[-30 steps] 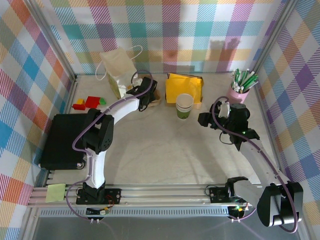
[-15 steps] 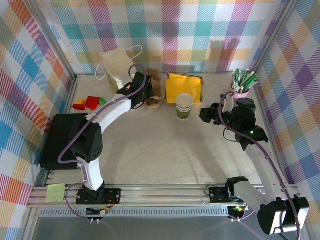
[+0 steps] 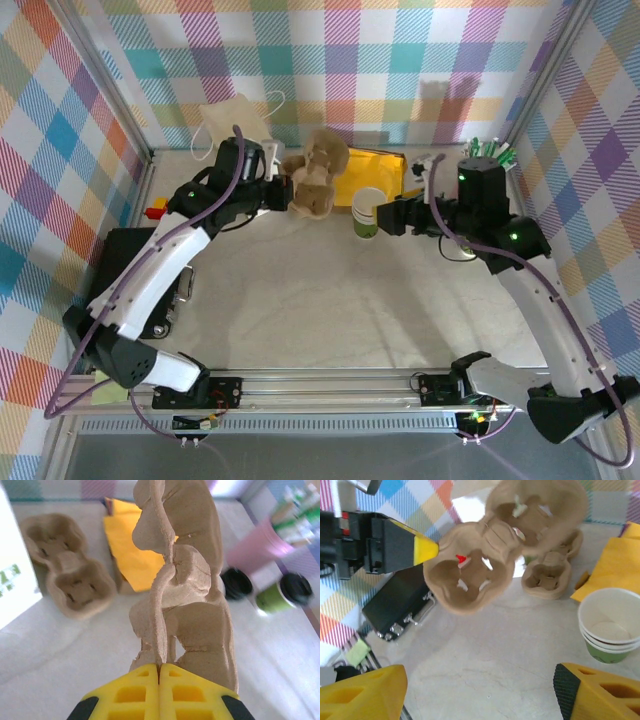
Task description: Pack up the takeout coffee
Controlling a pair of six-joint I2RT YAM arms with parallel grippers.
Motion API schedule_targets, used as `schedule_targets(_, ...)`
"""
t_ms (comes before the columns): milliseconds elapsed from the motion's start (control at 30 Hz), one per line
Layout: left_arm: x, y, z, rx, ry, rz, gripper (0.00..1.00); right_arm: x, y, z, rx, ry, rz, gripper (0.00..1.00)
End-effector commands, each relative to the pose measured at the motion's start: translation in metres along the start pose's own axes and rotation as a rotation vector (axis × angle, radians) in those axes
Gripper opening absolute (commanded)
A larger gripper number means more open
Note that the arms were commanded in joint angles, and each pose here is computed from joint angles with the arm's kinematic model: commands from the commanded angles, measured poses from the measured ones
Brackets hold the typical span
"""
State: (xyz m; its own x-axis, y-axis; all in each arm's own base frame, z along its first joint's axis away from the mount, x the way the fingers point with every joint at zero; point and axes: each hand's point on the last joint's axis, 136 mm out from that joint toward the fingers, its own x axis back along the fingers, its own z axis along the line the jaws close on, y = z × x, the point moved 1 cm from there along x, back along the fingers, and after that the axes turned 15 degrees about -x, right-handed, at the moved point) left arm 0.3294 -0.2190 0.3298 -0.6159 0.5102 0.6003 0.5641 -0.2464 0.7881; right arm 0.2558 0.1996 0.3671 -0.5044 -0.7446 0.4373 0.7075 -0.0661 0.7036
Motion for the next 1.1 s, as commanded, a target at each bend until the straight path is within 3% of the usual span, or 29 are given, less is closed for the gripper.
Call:
schedule_targets(0, 0.027, -0.036, -0.032, -0.080, -0.163, 0.130, 0.00, -0.013, -0.016, 0.001, 0.118, -0.114, 0.111, 0.78)
schedule_targets(200, 0.055, -0.054, -0.055, -0.083, -0.295, 0.142, 0.00, -0.045, -0.028, 0.017, 0.268, -0.212, 0.219, 0.77)
schedule_targets(533, 0.066, -0.063, -0.062, -0.106, -0.341, 0.140, 0.00, -0.086, -0.042, 0.016, 0.365, -0.304, 0.331, 0.77)
schedule_targets(1067, 0.065, -0.059, -0.061, -0.101, -0.333, 0.119, 0.00, -0.109, -0.066, 0.030, 0.323, -0.178, 0.391, 0.73)
